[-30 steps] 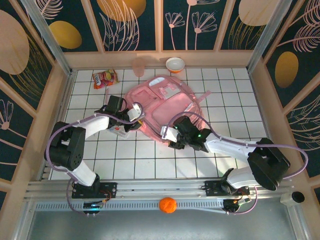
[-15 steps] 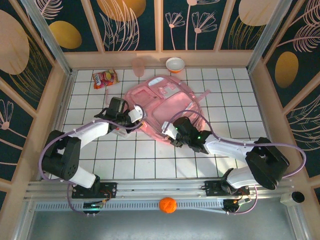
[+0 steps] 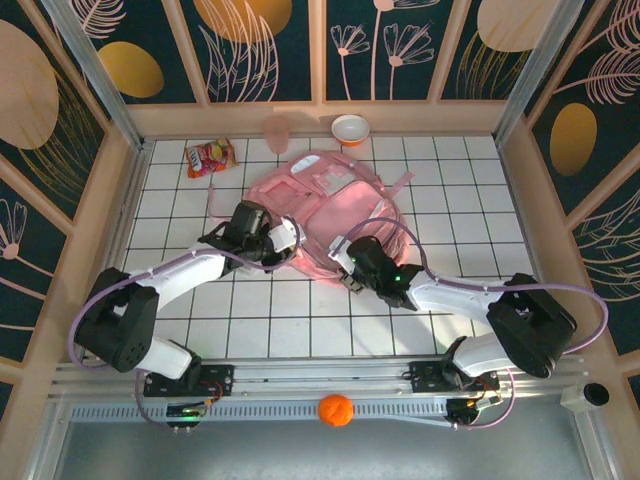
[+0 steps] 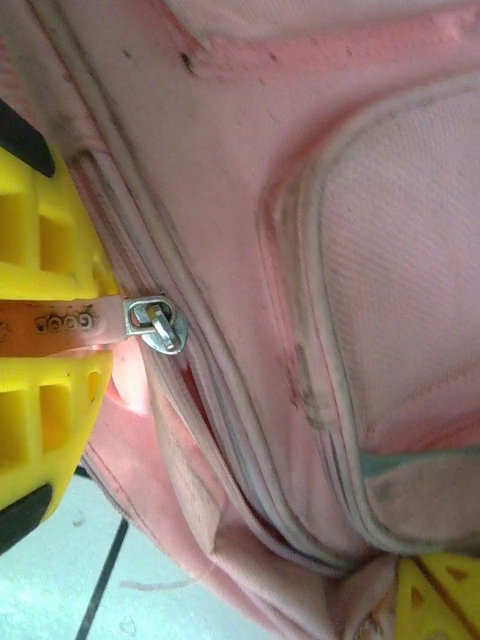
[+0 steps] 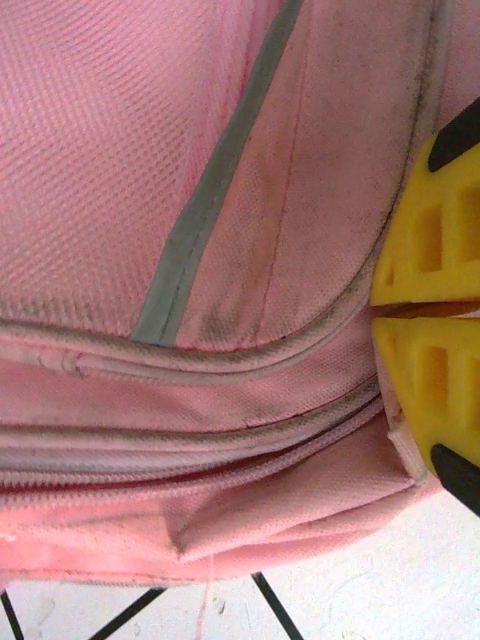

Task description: Pack books, pencil case, and school supplies into a backpack

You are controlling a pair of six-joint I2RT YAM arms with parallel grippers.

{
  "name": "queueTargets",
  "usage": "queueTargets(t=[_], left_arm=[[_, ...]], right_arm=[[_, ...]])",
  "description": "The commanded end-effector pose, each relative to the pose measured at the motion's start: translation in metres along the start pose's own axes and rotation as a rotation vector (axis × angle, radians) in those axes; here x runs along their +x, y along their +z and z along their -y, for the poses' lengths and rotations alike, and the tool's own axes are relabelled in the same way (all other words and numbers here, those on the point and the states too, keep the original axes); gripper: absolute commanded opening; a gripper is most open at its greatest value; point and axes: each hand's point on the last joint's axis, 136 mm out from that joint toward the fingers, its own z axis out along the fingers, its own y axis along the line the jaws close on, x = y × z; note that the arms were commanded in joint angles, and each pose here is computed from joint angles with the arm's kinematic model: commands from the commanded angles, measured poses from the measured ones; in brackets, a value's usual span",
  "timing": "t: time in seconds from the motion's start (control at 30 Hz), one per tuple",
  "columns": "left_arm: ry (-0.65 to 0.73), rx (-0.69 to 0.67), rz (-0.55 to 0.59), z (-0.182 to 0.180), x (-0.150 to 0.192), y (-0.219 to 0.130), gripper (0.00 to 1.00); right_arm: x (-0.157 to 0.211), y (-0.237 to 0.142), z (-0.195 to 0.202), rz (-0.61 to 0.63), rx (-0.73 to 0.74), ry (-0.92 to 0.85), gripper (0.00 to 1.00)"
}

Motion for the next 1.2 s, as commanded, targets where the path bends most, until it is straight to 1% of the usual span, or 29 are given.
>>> queueTargets(t=[0.0,0.07,0.23,0.4,0.5,0.57,0.63,0.77,0.83,0.93,1.0,1.07,1.1,1.17], left_arm=[[-0.002,0.160,0.064,0.043,-0.014,0.011,0.16],[-0.017,0.148,0.046,0.042,-0.012,0.017,0.19],[-0.034,0.136,0.040,0.041,-0.014,0.020,0.20],[-0.018,0.235,0.069,0.067,-0.021,0.021,0.25],[-0.030,0.259,0.117,0.074,-0.029,0.018,0.25],[-0.035,0.255,0.158,0.076,-0.036,0.016,0.23],[-0.038,0.250,0.165,0.076,-0.038,0.016,0.19],[-0.050,0.213,0.141,0.073,-0.033,0.020,0.05],[-0.061,0.175,0.131,0.067,-0.030,0.020,0.00],[-0.062,0.153,0.151,0.066,-0.032,0.016,0.00],[-0.049,0.163,0.170,0.069,-0.034,0.013,0.00],[-0.051,0.143,0.163,0.067,-0.031,0.013,0.00],[-0.052,0.127,0.158,0.065,-0.030,0.012,0.03],[-0.073,0.067,0.164,0.055,-0.032,0.007,0.23]], right_arm=[[-0.056,-0.011,0.011,0.222,0.039,0.095,0.10],[-0.057,-0.013,0.010,0.231,0.033,0.100,0.09],[-0.058,-0.019,0.010,0.244,0.035,0.107,0.08],[-0.064,-0.024,0.012,0.276,0.031,0.131,0.08],[-0.062,-0.025,0.012,0.278,0.035,0.134,0.08],[-0.061,-0.026,0.012,0.279,0.036,0.134,0.07],[-0.062,-0.028,0.012,0.284,0.031,0.136,0.07],[-0.066,-0.033,0.011,0.293,0.006,0.177,0.08],[-0.070,-0.038,0.011,0.277,-0.013,0.252,0.11],[-0.073,-0.049,0.015,0.258,-0.039,0.464,0.19],[-0.066,-0.055,0.022,0.223,-0.016,0.621,0.25],[-0.050,-0.058,0.032,0.159,0.014,0.779,0.34],[-0.041,-0.059,0.036,0.119,0.022,0.850,0.36],[-0.027,-0.063,0.037,0.051,0.002,0.994,0.37]])
